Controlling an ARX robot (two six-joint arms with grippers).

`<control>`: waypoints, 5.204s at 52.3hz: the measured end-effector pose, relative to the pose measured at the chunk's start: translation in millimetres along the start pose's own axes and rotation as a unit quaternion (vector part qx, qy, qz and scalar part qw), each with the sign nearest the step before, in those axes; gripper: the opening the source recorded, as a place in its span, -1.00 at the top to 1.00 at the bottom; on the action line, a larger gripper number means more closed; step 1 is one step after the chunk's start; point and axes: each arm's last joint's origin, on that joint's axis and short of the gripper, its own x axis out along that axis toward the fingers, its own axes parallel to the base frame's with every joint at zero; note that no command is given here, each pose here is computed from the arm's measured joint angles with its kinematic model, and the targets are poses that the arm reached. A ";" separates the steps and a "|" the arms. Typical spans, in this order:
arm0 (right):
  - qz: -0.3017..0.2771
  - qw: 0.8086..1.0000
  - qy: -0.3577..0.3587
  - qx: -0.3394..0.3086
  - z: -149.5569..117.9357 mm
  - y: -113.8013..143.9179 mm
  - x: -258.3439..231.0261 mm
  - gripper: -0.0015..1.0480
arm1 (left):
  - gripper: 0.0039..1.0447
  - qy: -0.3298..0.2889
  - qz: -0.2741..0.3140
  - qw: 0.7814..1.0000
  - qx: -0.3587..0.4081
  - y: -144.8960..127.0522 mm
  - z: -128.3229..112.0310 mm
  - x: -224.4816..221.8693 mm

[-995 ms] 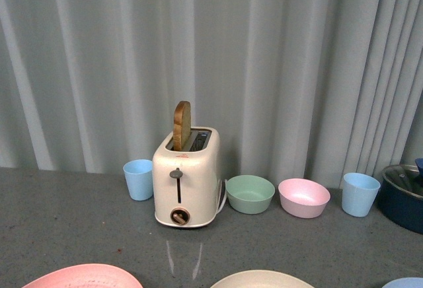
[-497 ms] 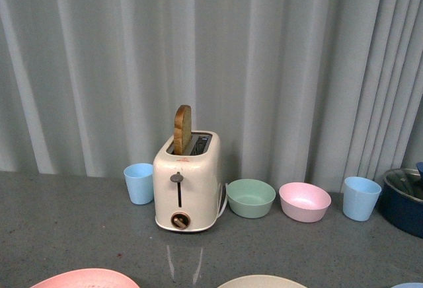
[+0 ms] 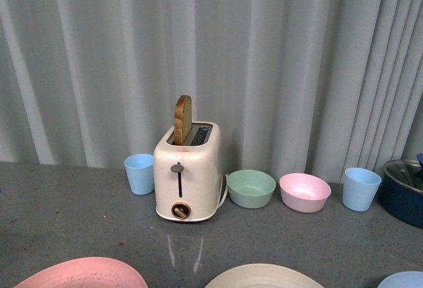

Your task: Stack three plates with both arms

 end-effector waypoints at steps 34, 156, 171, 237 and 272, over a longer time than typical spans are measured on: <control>0.000 1.000 0.000 0.000 0.0 0.0 0.0 -0.86 | -0.87 -0.034 0.003 0.992 -0.123 13.4 14.2 52.0; 0.000 1.000 0.000 0.000 0.0 0.0 0.0 -0.86 | 0.94 -0.080 -0.099 0.991 -0.049 -32.0 85.2 -56.2; 0.000 1.000 0.000 0.000 0.0 0.0 0.0 -0.86 | 0.94 -0.080 -0.160 0.984 -0.012 -117.1 120.9 -47.3; 0.000 1.000 0.000 0.000 0.0 0.0 0.0 -0.86 | 0.94 -0.031 -0.151 0.988 -0.012 -195.0 176.1 55.6; 0.000 1.000 0.000 0.000 0.0 0.0 0.0 -0.86 | -0.91 -0.159 -0.043 0.986 0.022 -173.5 183.9 1.2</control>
